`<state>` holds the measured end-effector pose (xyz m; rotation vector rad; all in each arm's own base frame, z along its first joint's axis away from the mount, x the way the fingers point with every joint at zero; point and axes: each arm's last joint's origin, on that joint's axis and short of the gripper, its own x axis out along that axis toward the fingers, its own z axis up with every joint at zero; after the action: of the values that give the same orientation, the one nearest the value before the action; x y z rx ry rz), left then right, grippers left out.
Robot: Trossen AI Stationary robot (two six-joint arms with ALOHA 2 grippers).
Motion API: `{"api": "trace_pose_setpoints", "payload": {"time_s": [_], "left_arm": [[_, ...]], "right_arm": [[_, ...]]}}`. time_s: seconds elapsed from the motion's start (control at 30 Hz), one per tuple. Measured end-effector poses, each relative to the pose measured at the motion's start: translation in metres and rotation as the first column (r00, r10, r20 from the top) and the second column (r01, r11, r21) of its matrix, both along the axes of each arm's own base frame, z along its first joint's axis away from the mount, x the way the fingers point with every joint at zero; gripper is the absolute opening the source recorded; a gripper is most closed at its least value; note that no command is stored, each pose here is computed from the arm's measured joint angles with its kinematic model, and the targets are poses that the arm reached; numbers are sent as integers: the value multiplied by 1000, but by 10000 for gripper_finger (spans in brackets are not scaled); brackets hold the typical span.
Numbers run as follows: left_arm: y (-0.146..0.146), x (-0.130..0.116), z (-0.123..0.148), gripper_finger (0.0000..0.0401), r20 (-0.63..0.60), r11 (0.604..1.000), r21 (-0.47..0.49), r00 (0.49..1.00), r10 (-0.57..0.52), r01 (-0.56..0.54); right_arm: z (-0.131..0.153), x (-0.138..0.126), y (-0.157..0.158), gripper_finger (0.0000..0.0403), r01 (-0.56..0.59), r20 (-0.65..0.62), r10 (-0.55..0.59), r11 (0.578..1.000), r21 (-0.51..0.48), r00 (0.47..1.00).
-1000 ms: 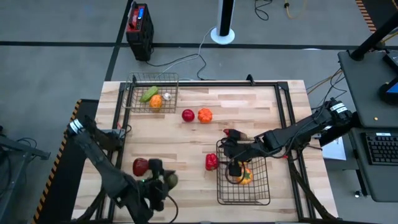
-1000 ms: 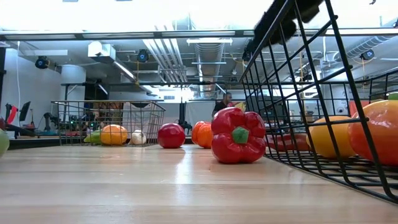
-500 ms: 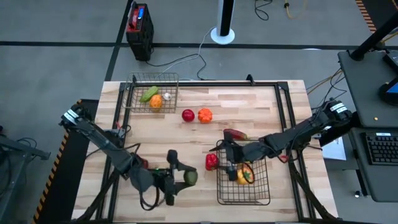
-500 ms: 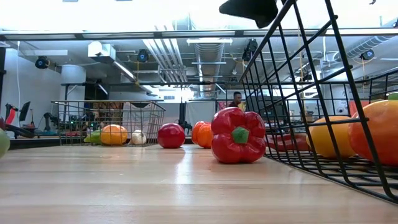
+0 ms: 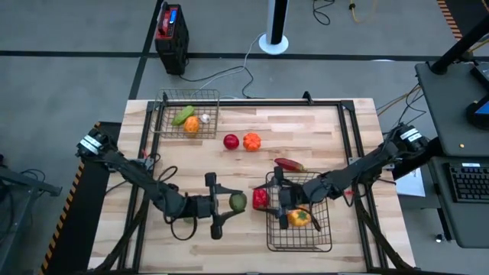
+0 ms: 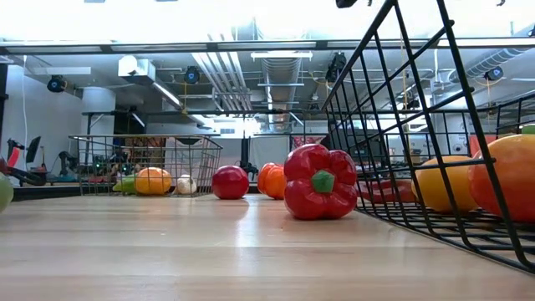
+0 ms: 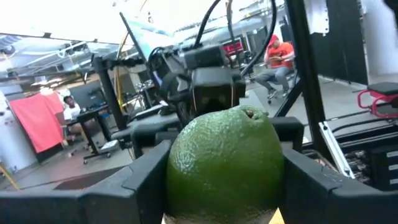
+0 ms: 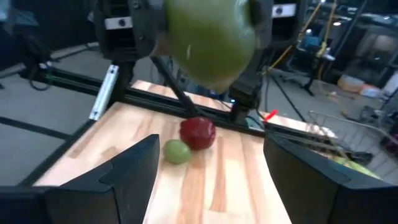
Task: Sort produce into baskets
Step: Put the bottom green lime into the black wire basket
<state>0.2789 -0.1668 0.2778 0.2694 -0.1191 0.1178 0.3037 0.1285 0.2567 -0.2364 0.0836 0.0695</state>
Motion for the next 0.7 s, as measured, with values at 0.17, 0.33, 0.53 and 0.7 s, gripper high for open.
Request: {"api": "trace_pose_setpoints", "payload": {"time_s": [0.17,0.33,0.53,0.7], "left_arm": [[6,7,-5,217,-5,1000,-19,1000,24,-24],[10,12,-9,217,-11,999,-29,999,41,-41],[17,18,-11,217,12,996,-56,998,64,-63],[17,26,-11,217,25,997,-64,998,51,-49]], "right_arm": [[7,8,3,280,31,23,-30,999,-11,999],[13,10,3,283,48,39,-48,999,-1,998],[15,12,3,282,54,46,-55,998,6,997],[14,13,0,287,63,39,-63,998,8,997]]}}
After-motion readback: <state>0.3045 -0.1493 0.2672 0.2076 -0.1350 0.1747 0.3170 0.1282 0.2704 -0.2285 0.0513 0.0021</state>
